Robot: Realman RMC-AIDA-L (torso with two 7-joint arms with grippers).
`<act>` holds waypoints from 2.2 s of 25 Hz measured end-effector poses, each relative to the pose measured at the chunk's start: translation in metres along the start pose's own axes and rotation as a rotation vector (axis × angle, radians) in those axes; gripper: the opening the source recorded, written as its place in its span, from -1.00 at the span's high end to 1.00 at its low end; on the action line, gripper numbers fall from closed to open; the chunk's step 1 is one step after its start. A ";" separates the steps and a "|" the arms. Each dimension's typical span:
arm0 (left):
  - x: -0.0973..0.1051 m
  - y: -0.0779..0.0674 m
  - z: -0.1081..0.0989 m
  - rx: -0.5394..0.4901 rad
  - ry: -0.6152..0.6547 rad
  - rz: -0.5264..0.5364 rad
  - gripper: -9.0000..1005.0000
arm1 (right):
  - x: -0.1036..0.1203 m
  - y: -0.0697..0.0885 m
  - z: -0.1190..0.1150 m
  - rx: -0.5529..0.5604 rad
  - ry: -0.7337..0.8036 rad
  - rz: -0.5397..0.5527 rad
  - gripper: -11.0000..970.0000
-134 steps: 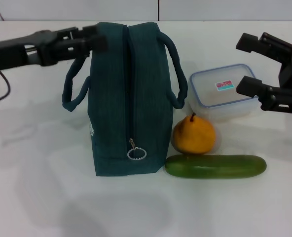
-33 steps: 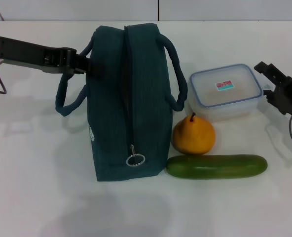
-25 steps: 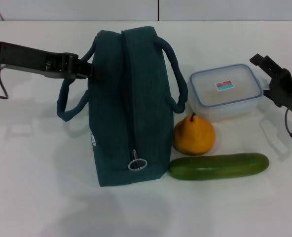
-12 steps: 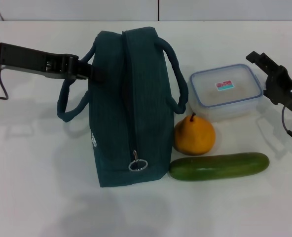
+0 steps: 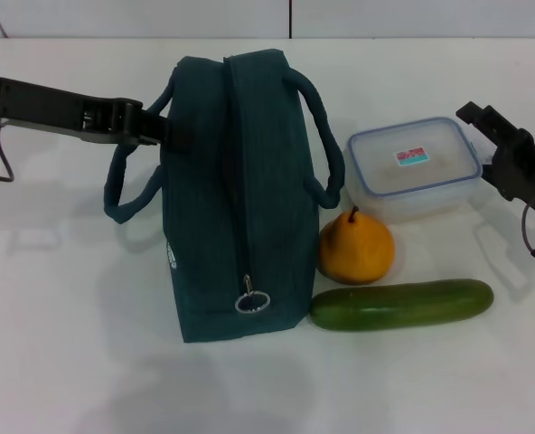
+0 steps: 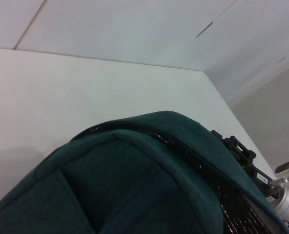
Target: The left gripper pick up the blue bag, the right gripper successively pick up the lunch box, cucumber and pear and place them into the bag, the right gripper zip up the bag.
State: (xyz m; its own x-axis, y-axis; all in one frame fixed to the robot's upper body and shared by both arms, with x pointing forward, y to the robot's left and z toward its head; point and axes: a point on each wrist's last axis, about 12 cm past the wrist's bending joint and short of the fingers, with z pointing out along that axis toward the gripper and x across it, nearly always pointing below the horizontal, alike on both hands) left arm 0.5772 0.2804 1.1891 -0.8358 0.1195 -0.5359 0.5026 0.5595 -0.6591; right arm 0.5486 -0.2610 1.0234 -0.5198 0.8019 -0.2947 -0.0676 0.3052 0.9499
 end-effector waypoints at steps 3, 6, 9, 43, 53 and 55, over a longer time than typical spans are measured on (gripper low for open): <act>-0.001 0.000 0.000 0.000 0.000 0.002 0.88 | 0.000 -0.002 -0.004 0.000 -0.009 0.005 -0.62; -0.002 -0.001 0.000 0.001 0.000 0.005 0.88 | -0.001 -0.003 -0.005 0.002 -0.016 0.006 -0.61; -0.002 -0.001 0.001 0.000 0.001 0.007 0.88 | -0.001 -0.003 -0.005 0.006 -0.017 0.008 -0.50; -0.002 -0.002 0.003 0.005 -0.002 0.029 0.88 | -0.006 -0.004 -0.007 0.012 0.003 0.156 0.78; -0.005 -0.005 0.006 0.014 -0.002 0.037 0.88 | -0.006 -0.001 -0.012 -0.029 0.003 0.364 0.78; -0.005 -0.005 0.007 0.015 0.000 0.041 0.88 | -0.006 -0.002 -0.012 -0.022 0.000 0.379 0.78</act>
State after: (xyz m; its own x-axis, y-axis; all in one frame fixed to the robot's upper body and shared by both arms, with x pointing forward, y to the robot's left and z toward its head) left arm 0.5806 0.2711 1.1916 -0.8144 0.1420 -0.5626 0.5396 0.5419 -0.6443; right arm 0.5415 -0.2726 1.0242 -0.5110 0.8560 0.0783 0.1116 -0.0243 0.9935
